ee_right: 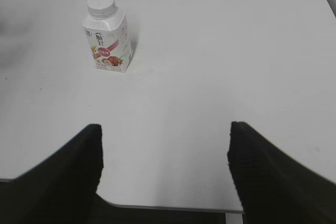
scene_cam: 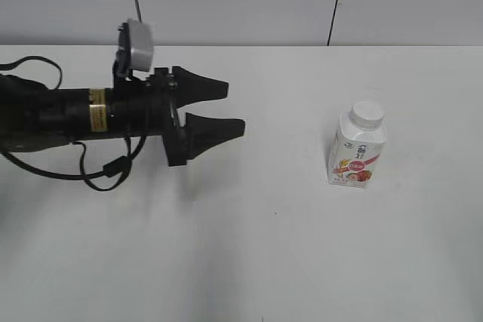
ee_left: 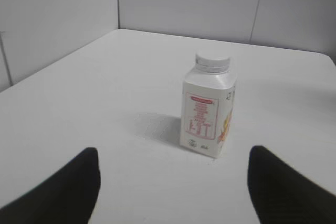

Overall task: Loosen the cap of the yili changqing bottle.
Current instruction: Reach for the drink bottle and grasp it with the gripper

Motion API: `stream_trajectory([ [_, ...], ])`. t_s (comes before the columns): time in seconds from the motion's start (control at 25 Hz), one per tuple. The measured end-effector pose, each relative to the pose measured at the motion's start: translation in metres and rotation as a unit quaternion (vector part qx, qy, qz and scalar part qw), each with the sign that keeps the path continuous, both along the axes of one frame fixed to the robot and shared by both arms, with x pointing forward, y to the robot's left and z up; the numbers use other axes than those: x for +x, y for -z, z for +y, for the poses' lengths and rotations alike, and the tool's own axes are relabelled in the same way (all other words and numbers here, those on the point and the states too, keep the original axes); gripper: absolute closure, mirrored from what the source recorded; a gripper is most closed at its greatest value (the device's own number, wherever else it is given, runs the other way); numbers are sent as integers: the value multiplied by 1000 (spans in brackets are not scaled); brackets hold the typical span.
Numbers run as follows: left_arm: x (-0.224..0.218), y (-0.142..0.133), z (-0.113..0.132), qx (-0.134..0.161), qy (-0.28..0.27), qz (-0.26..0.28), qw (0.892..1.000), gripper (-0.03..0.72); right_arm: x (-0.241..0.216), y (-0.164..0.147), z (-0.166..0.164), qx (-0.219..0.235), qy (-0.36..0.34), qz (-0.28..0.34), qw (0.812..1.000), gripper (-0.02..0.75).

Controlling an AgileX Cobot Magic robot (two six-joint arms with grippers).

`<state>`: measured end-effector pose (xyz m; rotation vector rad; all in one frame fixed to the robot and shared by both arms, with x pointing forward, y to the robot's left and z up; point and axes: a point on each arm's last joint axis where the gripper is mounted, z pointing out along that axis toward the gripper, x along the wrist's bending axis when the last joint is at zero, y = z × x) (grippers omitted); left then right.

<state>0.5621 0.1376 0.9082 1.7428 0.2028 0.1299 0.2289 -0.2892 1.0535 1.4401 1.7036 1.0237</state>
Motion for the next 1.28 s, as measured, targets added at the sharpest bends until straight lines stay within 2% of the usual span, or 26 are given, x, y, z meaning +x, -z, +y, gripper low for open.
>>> stream_trajectory([
  [0.28,12,12,-46,-9,44,0,999,123,0,0,0,0,0,0,1000,152],
  [0.56,19,24,-78,-30,44,8,999,122,0,0,0,0,0,1,1000,152],
  [1.08,27,40,-124,-9,56,-7,998,122,0,0,0,0,0,1,1000,152],
  [1.28,32,45,-140,-9,55,11,998,122,0,0,0,0,0,1,1000,152],
])
